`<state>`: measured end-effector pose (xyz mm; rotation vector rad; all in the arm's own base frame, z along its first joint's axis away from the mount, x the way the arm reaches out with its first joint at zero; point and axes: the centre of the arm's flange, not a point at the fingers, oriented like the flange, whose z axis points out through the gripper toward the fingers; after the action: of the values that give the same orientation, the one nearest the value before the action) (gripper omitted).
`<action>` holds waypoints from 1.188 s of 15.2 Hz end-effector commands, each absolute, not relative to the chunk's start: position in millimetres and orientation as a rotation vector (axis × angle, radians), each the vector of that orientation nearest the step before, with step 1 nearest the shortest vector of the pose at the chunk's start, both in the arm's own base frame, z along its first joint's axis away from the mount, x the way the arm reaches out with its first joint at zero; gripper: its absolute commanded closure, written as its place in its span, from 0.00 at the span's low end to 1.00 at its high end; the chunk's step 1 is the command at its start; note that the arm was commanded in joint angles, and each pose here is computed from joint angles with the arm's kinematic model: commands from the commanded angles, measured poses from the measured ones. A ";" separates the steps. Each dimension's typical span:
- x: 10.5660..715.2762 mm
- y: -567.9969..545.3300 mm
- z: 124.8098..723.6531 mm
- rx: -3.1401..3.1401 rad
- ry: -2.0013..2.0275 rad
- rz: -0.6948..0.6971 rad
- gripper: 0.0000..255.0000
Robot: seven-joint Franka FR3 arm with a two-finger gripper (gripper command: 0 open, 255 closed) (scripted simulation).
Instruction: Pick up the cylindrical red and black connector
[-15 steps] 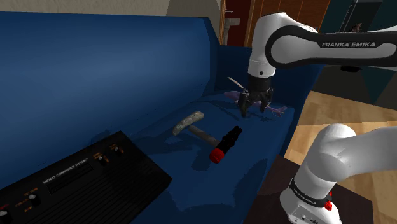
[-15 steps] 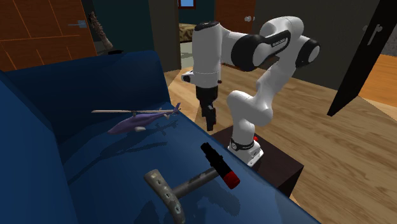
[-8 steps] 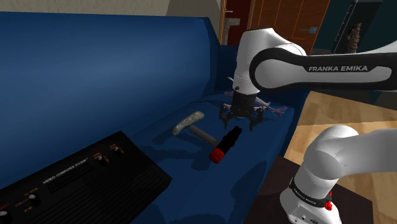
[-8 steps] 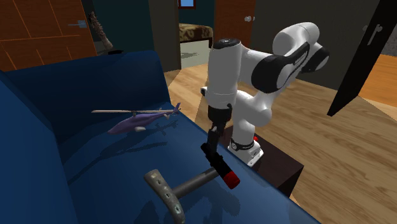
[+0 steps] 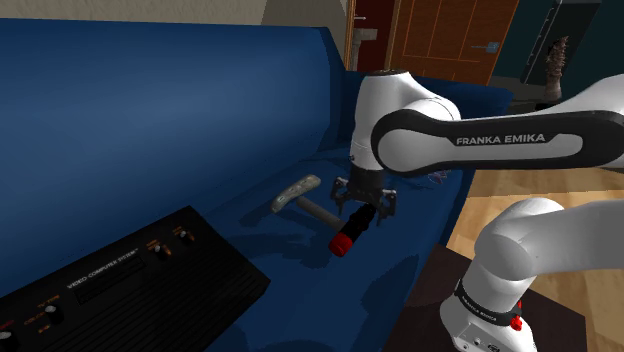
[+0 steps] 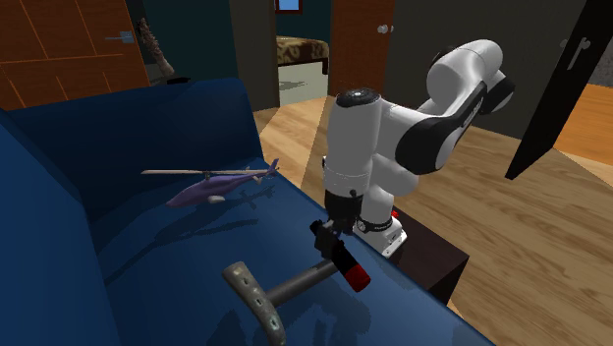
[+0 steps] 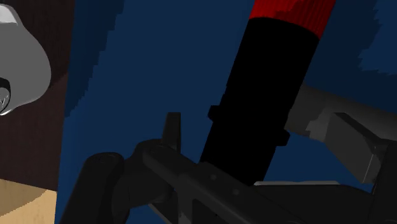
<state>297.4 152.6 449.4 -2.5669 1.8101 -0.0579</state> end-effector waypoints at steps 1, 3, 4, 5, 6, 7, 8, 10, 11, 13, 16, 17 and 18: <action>297.7 152.3 438.7 -2.565 1.813 -0.059 0.00; 297.7 152.3 430.4 -2.565 1.813 -0.059 0.00; 297.7 152.3 430.4 -2.565 1.813 -0.059 0.00; 297.9 152.4 430.3 -2.565 1.813 -0.059 1.00; 297.9 152.2 430.4 -2.565 1.813 -0.059 1.00; 297.9 152.2 430.4 -2.565 1.813 -0.059 1.00; 297.9 152.1 430.5 -2.565 1.813 -0.059 1.00; 297.8 152.2 430.3 -2.565 1.813 -0.059 1.00; 297.9 152.2 430.3 -2.565 1.813 -0.059 1.00; 297.9 152.3 430.2 -2.565 1.813 -0.059 1.00; 297.7 152.3 441.0 -2.565 1.813 -0.059 1.00; 297.7 152.3 446.3 -2.565 1.813 -0.059 1.00; 297.7 152.3 451.5 -2.565 1.813 -0.059 1.00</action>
<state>298.7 152.2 447.2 -2.5647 1.8126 -0.0588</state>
